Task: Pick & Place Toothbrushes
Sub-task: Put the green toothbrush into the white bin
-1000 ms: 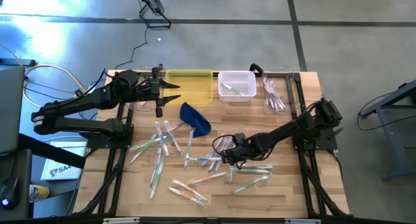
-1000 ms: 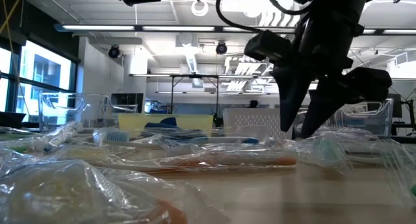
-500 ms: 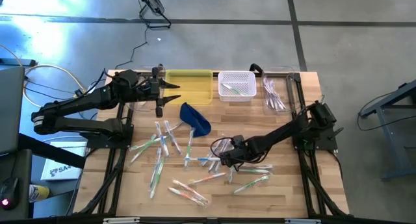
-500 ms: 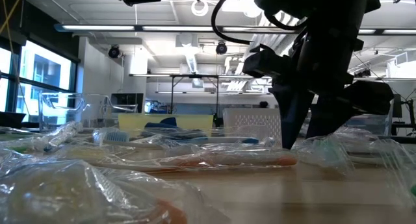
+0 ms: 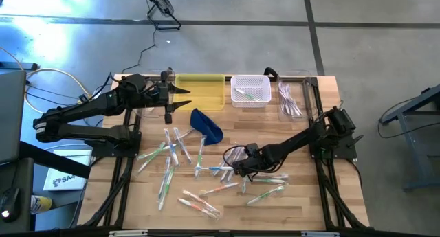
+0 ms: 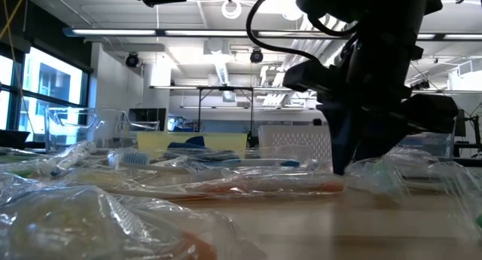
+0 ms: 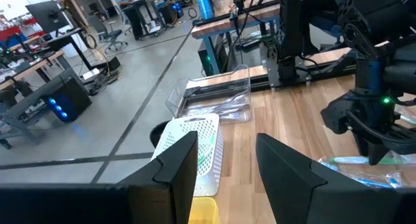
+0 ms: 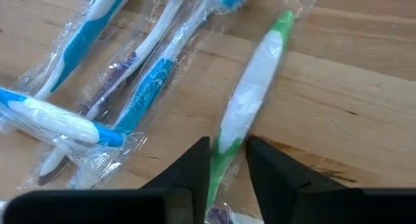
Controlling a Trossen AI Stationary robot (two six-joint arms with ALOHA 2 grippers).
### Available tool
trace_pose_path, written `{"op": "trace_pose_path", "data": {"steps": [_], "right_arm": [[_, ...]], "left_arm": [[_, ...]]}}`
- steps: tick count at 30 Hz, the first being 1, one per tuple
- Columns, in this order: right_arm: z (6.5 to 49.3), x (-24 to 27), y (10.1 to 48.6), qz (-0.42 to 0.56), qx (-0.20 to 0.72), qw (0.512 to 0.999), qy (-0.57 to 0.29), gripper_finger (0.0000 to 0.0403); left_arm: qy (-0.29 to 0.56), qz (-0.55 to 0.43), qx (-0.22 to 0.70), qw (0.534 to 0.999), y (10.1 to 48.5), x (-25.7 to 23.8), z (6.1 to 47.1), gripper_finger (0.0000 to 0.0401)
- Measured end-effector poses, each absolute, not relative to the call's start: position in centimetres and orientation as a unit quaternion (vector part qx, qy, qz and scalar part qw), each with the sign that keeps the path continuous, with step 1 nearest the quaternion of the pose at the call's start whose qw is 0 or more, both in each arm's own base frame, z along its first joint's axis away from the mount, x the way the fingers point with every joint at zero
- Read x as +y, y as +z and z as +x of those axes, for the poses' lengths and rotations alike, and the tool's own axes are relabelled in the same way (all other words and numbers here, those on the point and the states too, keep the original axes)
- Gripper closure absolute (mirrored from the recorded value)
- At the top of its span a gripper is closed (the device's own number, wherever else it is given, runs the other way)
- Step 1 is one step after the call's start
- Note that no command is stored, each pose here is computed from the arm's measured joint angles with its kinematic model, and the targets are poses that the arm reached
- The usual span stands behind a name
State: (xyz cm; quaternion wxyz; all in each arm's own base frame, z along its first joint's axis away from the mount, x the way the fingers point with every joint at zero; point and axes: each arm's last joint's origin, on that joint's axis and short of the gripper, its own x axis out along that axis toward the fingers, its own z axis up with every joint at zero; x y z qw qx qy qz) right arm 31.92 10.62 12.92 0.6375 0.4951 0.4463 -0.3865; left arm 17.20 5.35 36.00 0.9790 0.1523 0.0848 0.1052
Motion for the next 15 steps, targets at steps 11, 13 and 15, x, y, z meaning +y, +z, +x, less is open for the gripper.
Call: {"op": "trace_pose_path", "data": {"steps": [11, 13, 15], "right_arm": [[31.88, 10.60, 12.85, 0.491, 0.447, 0.639, -0.388, 0.0390], [31.91, 10.61, 12.86, 0.492, 0.446, 0.639, -0.387, 0.0389], [31.92, 10.60, 12.88, 0.491, 0.445, 0.641, -0.387, 0.0390]], "left_arm": [[0.105, 0.152, 0.085, 0.979, 36.00, 5.35, 17.20, 0.0249], [0.105, 0.152, 0.085, 0.979, 36.00, 5.35, 17.20, 0.0249], [0.105, 0.152, 0.086, 0.979, 35.98, 5.35, 17.20, 0.0249]]}}
